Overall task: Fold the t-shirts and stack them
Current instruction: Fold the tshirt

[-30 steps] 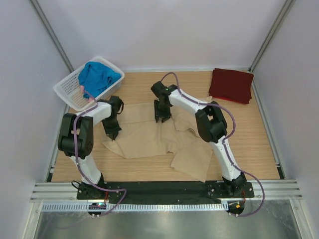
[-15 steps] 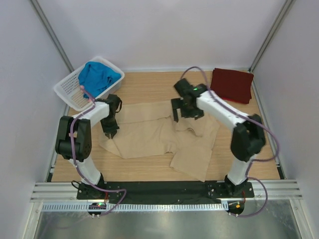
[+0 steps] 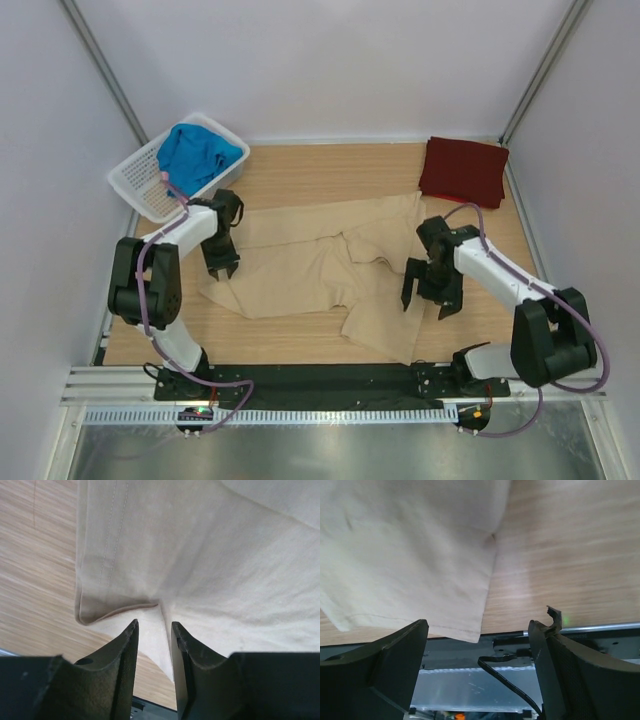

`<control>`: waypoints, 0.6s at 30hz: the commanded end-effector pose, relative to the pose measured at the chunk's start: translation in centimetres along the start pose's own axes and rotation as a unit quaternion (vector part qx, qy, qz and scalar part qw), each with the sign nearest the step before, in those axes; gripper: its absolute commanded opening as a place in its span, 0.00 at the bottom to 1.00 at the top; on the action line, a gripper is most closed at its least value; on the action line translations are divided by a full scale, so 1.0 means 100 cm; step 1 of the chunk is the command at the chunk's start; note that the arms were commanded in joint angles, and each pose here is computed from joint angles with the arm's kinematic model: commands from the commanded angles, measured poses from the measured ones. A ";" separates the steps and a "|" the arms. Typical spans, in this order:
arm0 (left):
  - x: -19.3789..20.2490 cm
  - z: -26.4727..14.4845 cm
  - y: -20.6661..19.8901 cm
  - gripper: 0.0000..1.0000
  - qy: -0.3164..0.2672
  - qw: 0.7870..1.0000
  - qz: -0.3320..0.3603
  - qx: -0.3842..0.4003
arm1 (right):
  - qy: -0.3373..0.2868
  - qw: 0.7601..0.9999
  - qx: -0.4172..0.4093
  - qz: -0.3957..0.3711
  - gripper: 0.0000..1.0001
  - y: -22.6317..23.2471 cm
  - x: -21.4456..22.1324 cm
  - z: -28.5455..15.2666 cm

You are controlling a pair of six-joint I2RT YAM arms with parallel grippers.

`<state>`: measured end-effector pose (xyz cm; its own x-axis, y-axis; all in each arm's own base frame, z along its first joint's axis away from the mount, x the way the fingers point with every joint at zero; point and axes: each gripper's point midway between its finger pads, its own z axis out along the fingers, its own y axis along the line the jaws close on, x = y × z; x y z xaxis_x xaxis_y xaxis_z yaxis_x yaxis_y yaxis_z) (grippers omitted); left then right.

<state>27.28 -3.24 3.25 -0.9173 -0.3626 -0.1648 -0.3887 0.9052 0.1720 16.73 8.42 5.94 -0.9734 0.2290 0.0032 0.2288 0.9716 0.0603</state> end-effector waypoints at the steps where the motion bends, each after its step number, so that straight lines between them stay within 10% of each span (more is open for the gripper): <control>1: 0.003 -0.020 -0.001 0.34 -0.012 1.000 -0.004 0.023 | -0.004 0.997 -0.039 0.071 0.87 0.002 0.025 -0.004; 8: 0.006 -0.024 -0.001 0.34 -0.012 1.000 -0.004 0.023 | 0.044 0.991 -0.080 0.100 0.55 0.006 0.059 0.022; 18: 0.010 -0.027 -0.002 0.31 -0.015 0.999 0.001 0.029 | -0.031 0.986 -0.093 0.132 0.49 0.006 0.036 0.041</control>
<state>26.41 -4.02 4.59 -0.9211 -0.3516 -0.1675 -0.3754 0.9160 0.1415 10.38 9.41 1.84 -0.9011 0.4290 0.0639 0.4330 0.8818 0.1867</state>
